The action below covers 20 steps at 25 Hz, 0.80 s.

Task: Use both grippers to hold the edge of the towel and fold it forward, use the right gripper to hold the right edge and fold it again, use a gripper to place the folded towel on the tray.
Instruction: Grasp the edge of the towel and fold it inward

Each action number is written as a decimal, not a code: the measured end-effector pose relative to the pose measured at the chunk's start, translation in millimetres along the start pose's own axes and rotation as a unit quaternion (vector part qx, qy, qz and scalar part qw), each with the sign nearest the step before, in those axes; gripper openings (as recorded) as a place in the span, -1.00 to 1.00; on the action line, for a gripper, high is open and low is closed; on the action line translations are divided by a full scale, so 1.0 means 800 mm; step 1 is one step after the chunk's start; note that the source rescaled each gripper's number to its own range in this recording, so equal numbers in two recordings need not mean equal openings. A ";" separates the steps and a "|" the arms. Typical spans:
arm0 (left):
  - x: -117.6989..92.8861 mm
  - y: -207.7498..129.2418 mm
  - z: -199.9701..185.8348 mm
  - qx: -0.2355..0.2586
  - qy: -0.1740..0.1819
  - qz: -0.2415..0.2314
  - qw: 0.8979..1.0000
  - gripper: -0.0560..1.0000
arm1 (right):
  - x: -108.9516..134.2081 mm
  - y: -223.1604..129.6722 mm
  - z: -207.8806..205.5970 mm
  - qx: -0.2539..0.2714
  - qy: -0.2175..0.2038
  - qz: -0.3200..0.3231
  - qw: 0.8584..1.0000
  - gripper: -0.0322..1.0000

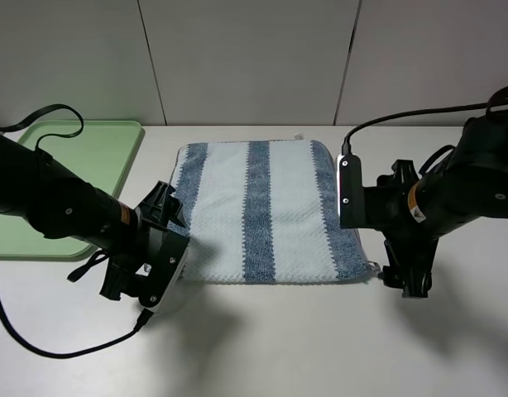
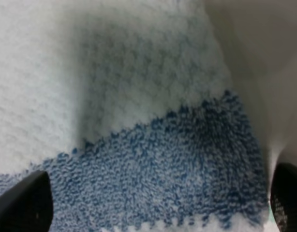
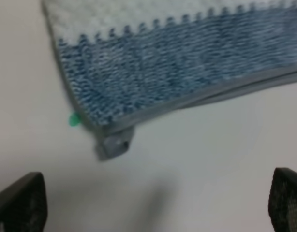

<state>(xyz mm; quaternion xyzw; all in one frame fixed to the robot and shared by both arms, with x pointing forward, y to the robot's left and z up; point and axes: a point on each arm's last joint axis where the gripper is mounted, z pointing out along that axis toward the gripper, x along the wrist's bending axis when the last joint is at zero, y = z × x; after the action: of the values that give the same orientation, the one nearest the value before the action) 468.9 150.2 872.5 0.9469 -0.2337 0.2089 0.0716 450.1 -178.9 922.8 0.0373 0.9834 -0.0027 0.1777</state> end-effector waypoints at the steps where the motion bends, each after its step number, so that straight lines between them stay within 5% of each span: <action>1: 0.000 0.000 0.000 0.000 0.000 0.000 1.000 0.80 | 0.001 0.001 0.005 0.001 0.004 -0.001 1.000 1.00; 20: 0.001 0.000 0.001 -0.001 0.005 0.000 1.000 0.79 | 0.013 0.017 0.063 -0.014 0.040 -0.019 0.999 1.00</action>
<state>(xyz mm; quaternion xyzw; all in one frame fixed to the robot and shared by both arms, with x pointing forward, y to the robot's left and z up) 469.7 149.5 872.0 0.9457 -0.2336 0.2136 0.0742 458.8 -165.5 872.2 0.0162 0.9902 0.0093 0.1381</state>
